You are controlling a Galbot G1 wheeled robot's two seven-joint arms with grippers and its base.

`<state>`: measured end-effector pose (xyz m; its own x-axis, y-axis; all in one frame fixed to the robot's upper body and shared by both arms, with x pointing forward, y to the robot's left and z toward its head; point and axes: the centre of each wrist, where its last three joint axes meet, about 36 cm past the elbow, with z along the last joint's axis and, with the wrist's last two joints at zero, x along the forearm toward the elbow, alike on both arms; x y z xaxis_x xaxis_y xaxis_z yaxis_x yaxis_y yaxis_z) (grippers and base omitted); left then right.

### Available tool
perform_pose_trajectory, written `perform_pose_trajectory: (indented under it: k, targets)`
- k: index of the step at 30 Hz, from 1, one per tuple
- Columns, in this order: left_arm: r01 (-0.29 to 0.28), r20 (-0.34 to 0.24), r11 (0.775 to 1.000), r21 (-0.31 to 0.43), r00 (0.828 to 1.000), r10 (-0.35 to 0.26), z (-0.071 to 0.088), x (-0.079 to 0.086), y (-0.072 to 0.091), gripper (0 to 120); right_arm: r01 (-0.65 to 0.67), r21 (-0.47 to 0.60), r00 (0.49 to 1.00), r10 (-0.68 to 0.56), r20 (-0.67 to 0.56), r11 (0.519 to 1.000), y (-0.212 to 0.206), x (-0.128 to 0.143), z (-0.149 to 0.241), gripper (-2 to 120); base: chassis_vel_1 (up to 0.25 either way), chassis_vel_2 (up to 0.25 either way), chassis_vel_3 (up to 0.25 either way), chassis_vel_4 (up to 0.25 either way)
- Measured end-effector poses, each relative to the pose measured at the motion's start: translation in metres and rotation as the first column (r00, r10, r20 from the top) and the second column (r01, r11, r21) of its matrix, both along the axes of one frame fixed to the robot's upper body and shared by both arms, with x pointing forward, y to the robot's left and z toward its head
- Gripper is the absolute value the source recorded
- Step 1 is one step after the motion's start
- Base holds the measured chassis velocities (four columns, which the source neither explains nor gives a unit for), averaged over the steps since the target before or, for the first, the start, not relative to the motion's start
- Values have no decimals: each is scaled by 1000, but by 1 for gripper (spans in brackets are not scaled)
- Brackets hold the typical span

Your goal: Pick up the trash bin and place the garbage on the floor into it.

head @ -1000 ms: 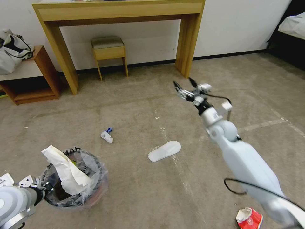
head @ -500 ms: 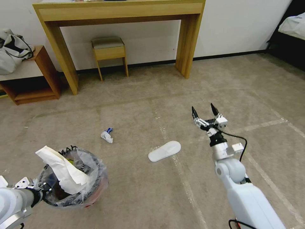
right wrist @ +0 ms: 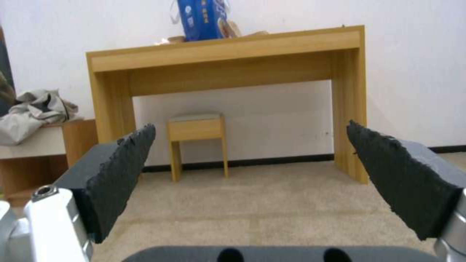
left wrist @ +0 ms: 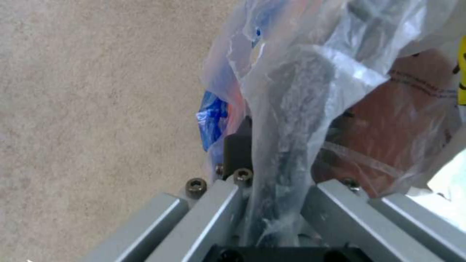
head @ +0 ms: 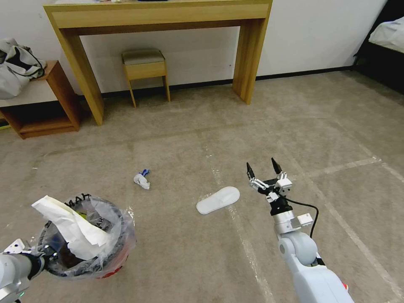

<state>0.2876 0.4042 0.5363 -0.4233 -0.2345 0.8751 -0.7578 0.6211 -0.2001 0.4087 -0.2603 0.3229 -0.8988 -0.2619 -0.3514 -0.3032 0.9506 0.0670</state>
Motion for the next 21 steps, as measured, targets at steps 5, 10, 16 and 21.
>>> perform_pose_trajectory:
  k: [5, 10, 16, 21]
  targets:
    - [-3, 5, 1000, -3, 1000, 3, 1, 1, 0, 0, -4, -8, 1000, 4, 0, 1000, 0, 0, -5, 100, -35, 46, 23, -46]
    - [-8, 6, 1000, -5, 1000, 8, 0, 2, 1, 0, -2, -16, 1000, 2, 6, 1000, 1, 2, -8, 100, -115, 112, 124, -124]
    - [-17, -1, 1000, -4, 1000, 17, -2, 2, 2, 0, 1, -18, 1000, -1, 5, 1000, 1, 3, -11, 100, -136, 142, 134, -129]
    - [-15, 5, 1000, -8, 1000, 15, -3, 3, 1, 0, 0, -17, 1000, 0, 2, 1000, 3, 5, -12, 100, -108, 110, 104, -100]
